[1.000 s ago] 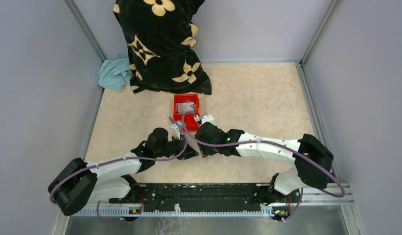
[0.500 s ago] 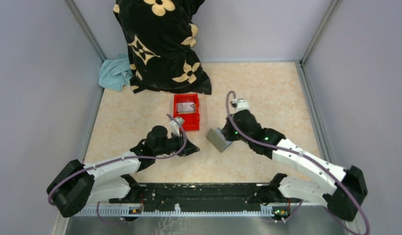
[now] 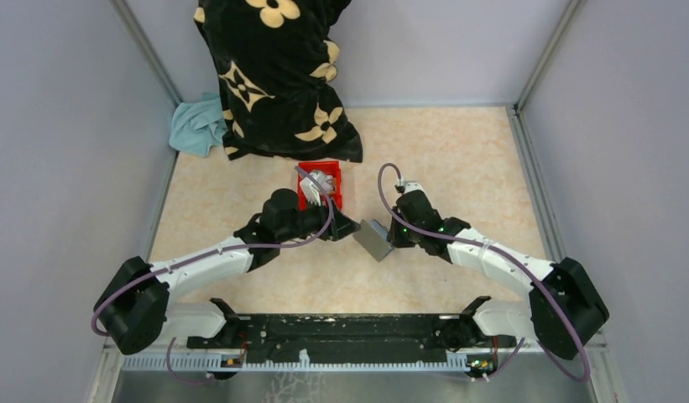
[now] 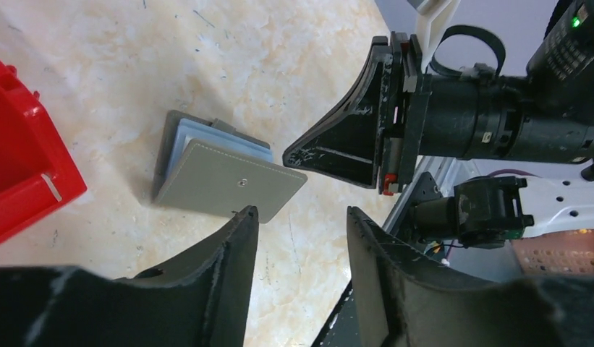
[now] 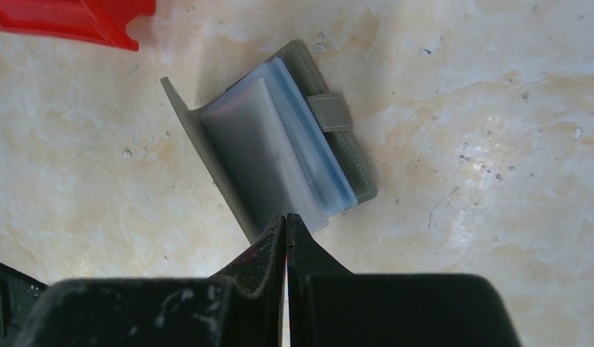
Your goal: Take the credit cards out of the card holder
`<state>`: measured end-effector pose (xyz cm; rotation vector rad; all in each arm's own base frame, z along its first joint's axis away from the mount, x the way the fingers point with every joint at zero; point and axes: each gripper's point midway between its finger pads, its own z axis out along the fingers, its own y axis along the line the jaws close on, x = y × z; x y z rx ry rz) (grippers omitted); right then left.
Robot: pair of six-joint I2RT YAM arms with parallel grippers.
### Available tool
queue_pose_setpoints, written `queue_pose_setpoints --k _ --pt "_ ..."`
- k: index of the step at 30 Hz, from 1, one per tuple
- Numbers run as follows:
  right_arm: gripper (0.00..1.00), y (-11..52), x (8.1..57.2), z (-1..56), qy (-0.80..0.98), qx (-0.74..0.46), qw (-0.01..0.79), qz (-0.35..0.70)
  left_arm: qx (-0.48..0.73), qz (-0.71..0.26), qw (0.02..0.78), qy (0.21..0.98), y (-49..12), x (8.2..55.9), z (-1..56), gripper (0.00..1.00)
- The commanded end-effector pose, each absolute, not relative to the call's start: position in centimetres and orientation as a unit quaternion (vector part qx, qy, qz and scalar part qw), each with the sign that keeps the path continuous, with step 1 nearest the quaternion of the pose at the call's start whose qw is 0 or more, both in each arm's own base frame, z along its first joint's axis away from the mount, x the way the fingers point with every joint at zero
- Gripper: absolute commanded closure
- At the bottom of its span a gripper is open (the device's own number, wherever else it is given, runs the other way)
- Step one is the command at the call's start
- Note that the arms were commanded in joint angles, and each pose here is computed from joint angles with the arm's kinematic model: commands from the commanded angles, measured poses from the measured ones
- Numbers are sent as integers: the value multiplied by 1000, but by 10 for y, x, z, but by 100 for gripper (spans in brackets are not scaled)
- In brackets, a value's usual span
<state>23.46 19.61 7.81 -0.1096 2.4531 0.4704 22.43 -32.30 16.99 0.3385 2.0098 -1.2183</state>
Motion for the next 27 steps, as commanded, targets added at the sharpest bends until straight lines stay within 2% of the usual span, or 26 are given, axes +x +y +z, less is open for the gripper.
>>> queue_pose_setpoints --k 1,4,7,21,27 --pt "100 229 236 86 911 -72 332 235 115 -463 376 794 -319 227 163 38" --pt "100 245 224 84 908 -86 325 249 97 -446 377 806 -310 227 155 26" --pt "100 261 212 84 907 -96 319 260 82 -433 378 814 -303 228 150 23" --pt "100 300 195 60 910 -128 292 265 61 -429 352 830 -300 223 136 29" --pt "100 305 208 84 901 -125 322 263 67 -416 353 835 -295 221 134 35"
